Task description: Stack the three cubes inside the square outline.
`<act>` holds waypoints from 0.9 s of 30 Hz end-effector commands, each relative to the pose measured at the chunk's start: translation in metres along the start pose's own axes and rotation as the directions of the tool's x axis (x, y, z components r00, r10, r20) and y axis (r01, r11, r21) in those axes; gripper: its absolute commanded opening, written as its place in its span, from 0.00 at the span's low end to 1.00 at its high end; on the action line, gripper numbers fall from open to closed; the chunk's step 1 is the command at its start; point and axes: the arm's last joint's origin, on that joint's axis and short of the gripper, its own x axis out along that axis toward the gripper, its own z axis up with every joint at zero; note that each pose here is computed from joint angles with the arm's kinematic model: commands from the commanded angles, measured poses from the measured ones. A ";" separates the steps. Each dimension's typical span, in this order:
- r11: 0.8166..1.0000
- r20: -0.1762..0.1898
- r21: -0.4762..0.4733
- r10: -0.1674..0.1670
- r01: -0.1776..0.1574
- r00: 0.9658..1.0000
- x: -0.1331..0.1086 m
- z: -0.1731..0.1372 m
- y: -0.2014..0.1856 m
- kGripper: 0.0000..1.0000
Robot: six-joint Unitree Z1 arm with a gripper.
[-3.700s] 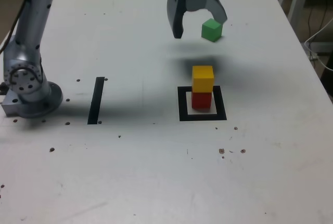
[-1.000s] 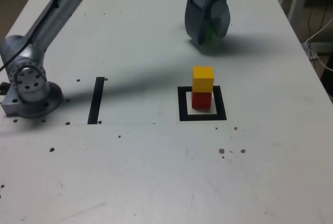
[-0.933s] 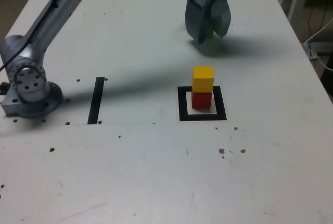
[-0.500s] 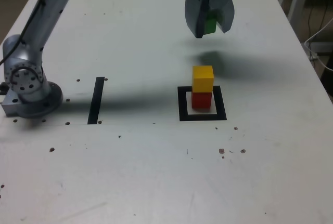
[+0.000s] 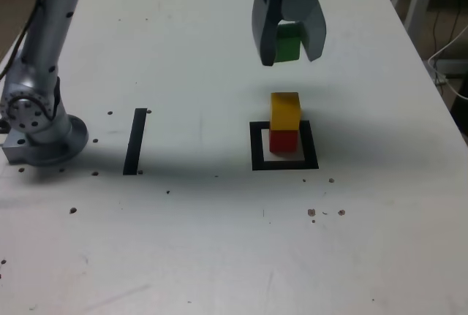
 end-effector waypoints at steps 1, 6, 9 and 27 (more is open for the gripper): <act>1.000 -0.018 0.030 0.005 -0.005 1.000 -0.004 -0.010 -0.015 0.31; 0.997 -0.026 0.071 0.025 -0.023 0.999 -0.007 -0.018 -0.037 0.31; 0.996 -0.034 0.082 0.031 -0.029 0.999 -0.006 -0.021 -0.046 0.31; 0.995 -0.043 0.093 0.030 -0.026 0.999 -0.001 -0.019 -0.078 0.31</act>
